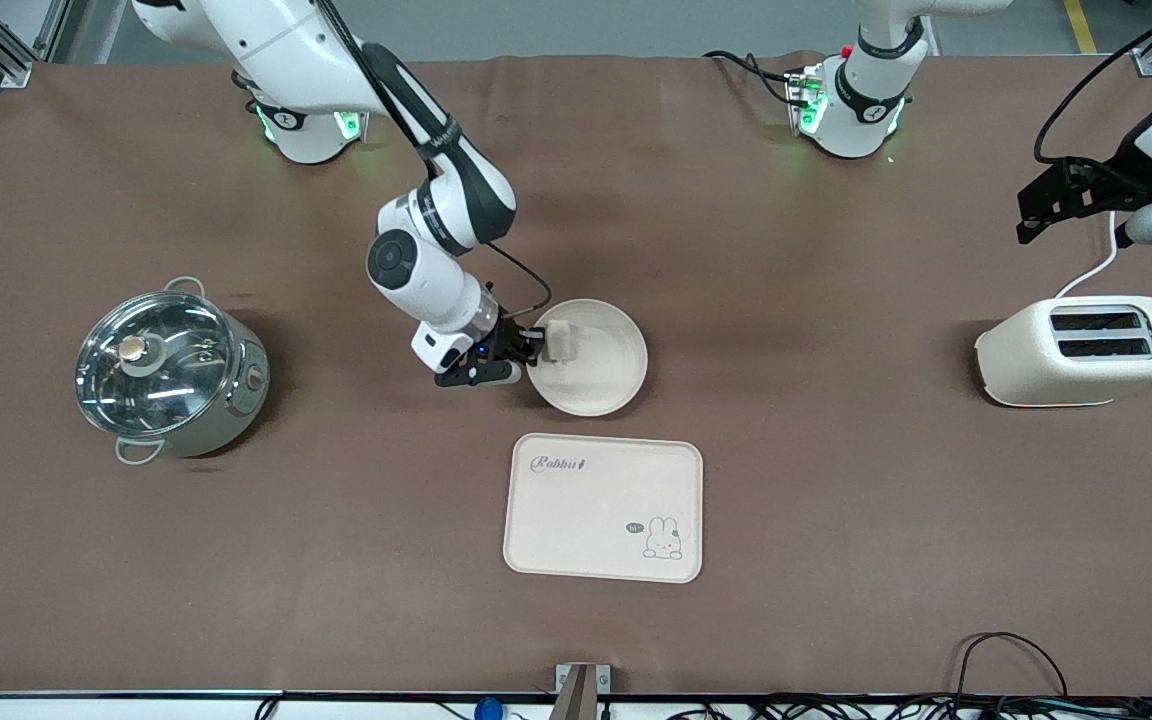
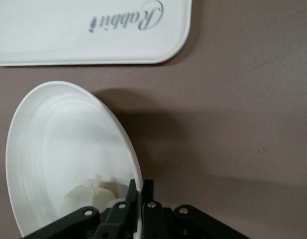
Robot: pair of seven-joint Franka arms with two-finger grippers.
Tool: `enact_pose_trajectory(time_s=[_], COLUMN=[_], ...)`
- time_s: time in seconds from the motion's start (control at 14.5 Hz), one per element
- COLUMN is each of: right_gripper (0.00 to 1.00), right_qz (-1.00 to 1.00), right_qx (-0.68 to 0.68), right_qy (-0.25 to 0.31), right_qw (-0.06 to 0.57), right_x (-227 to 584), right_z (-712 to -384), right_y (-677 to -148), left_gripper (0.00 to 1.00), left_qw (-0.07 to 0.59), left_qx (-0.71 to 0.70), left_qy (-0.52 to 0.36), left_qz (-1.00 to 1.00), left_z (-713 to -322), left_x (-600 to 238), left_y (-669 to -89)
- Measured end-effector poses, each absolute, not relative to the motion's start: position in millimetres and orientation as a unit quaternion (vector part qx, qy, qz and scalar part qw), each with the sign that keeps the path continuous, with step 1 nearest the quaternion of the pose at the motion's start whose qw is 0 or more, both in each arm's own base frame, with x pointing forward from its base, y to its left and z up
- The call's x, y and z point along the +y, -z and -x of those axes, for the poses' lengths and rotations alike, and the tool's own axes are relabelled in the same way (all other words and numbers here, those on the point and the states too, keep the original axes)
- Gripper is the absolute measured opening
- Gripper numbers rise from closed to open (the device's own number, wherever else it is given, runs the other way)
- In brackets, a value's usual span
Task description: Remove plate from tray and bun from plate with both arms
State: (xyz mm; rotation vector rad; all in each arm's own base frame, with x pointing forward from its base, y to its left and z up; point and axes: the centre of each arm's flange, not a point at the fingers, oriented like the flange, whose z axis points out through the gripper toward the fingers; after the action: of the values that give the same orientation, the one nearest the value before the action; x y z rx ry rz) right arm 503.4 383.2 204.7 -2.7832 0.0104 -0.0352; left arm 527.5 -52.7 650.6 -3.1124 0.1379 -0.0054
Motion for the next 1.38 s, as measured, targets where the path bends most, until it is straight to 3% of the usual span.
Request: enact_pose_trajectory(time_s=[0.28,0.34,0.62,0.83,0.96,1.17,1.38], right_gripper=[0.08,0.15,0.54,0.84,1.00,1.00,1.00], right_qz=[0.984,0.984,0.980,0.975,0.981,0.992,0.994], right_qx=[0.006,0.007,0.027,0.050,0.039,0.039,0.066], right_qy=[0.015,0.015,0.003,0.007,-0.011,-0.008,-0.008], right_qw=[0.176,0.177,0.195,0.214,0.190,0.120,0.086], right_x=[382.6,382.8,379.4,332.1,271.4,174.1,93.0], right_z=[-503.4,-503.8,-518.6,-549.7,-572.5,-594.4,-584.8], right_y=[-191.7,-192.7,-242.3,-323.6,-372.0,-446.3,-507.6], left_gripper=[1.00,1.00,1.00,1.00,1.00,1.00,1.00], left_qw=[0.014,0.010,-0.025,-0.031,-0.040,-0.064,-0.104], left_qx=[0.047,0.047,0.005,-0.024,-0.037,-0.064,-0.096], left_qy=[-0.015,-0.019,-0.052,-0.058,-0.063,-0.051,-0.024], left_qz=[0.999,0.999,0.998,0.998,0.997,0.995,0.990], left_z=[-524.2,-523.8,-537.4,-555.1,-555.4,-544.0,-528.4], left_x=[-56.2,-58.6,-106.4,-213.8,-287.0,-378.2,-446.8], left_y=[-646.2,-643.2,-599.4,-532.4,-479.6,-411.4,-355.6])
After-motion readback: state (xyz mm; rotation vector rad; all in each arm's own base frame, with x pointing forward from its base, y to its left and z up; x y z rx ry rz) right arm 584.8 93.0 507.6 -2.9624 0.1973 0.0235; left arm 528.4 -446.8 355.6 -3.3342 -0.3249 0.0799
